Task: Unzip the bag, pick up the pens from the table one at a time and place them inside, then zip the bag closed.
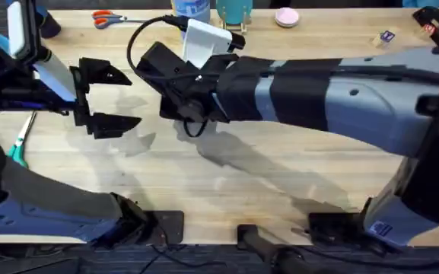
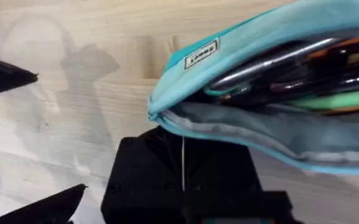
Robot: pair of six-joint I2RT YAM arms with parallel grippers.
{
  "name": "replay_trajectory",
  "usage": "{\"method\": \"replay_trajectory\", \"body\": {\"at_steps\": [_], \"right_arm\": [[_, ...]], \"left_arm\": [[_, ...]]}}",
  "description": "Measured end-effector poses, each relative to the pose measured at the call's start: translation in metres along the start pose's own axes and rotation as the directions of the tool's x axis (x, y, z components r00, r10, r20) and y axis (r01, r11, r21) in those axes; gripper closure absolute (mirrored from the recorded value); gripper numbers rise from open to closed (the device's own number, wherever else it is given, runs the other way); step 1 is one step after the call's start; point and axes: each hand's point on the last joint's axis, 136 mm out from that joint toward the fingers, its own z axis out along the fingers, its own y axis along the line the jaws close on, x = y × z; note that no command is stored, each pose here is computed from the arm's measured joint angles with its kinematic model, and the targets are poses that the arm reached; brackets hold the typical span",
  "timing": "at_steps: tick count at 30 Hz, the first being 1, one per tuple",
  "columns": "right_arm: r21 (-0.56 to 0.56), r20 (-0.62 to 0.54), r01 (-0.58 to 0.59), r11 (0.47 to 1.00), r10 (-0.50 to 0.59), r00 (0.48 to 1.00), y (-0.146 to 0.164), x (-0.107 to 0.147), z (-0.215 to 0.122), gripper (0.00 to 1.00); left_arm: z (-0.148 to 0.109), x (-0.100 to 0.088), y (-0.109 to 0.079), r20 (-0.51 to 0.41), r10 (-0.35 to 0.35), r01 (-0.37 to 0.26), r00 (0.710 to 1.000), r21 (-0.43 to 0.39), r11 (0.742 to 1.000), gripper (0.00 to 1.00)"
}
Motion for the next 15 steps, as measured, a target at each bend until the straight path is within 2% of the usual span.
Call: {"method": "replay_trajectory", "body": {"at_steps": [9, 15], "right_arm": [[-0.001, 0.002, 0.006, 1.0, -0.006, 1.0, 0.0, -0.001, -0.002, 0.971], [-0.031, 0.027, 0.023, 0.999, -0.022, 0.999, 0.007, -0.011, -0.02, 0.971]], "left_arm": [[0.0, 0.0, 0.0, 0.0, 0.0, 0.0, 1.0, 0.0, 1.0, 0.007], [0.0, 0.0, 0.0, 0.0, 0.0, 0.0, 1.0, 0.0, 1.0, 0.007]]}}
